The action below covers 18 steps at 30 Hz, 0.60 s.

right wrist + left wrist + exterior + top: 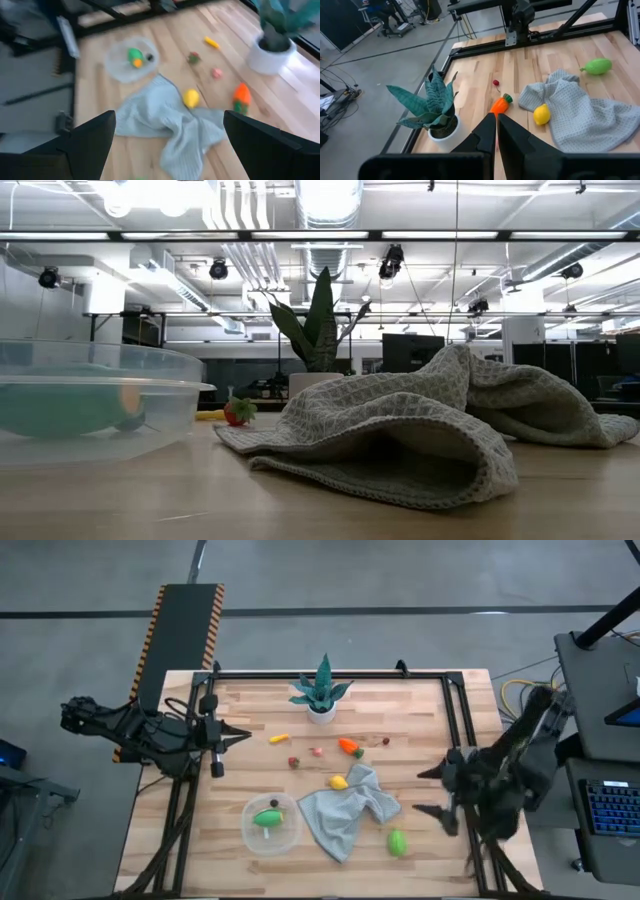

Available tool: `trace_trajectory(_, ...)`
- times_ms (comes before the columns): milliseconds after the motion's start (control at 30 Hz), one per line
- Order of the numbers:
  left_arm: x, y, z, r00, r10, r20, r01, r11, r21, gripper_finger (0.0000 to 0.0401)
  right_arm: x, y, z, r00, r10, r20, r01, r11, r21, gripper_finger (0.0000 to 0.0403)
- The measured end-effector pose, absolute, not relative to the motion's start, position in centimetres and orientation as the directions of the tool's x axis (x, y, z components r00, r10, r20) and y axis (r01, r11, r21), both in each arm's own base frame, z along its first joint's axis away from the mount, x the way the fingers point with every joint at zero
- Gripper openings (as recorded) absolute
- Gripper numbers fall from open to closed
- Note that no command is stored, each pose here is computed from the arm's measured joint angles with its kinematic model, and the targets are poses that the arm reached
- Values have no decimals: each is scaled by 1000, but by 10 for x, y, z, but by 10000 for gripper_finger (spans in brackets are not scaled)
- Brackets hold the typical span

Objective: Pick and placing Produce into tupperware
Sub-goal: Put the green melon in the transparent bin

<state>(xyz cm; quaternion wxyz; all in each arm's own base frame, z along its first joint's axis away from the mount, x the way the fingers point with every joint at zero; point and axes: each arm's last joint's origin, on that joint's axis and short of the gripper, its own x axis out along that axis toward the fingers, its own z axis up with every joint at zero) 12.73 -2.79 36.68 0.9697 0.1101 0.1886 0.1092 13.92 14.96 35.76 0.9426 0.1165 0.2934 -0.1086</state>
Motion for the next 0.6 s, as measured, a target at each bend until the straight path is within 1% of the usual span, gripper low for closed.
trace_trajectory(167, 125, -27, 365, 897, 256, -359, -165, 950, 265, 2, 164, 183, 352, 681, -273, -680, 432, 899, 73, 363)
trace_trajectory(267, 123, -27, 364, 892, 258, -371, -161, 949, 272, 2, 175, 200, 344, 573, -357, -738, 555, 831, 29, 363)
trace_trajectory(333, 123, -26, 363, 889, 261, -377, -161, 948, 276, 2, 183, 211, 337, 511, -390, -766, 633, 773, 28, 363)
trace_trajectory(433, 122, -26, 362, 883, 271, -384, -165, 944, 287, 2, 195, 229, 327, 473, -373, -798, 679, 732, 60, 363)
trace_trajectory(467, 123, -26, 362, 882, 271, -384, -165, 944, 287, 2, 201, 234, 324, 454, -372, -810, 711, 699, 77, 363)
trace_trajectory(600, 123, -26, 362, 882, 272, -385, -157, 939, 306, 2, 218, 249, 309, 306, -322, -896, 809, 585, 66, 363)
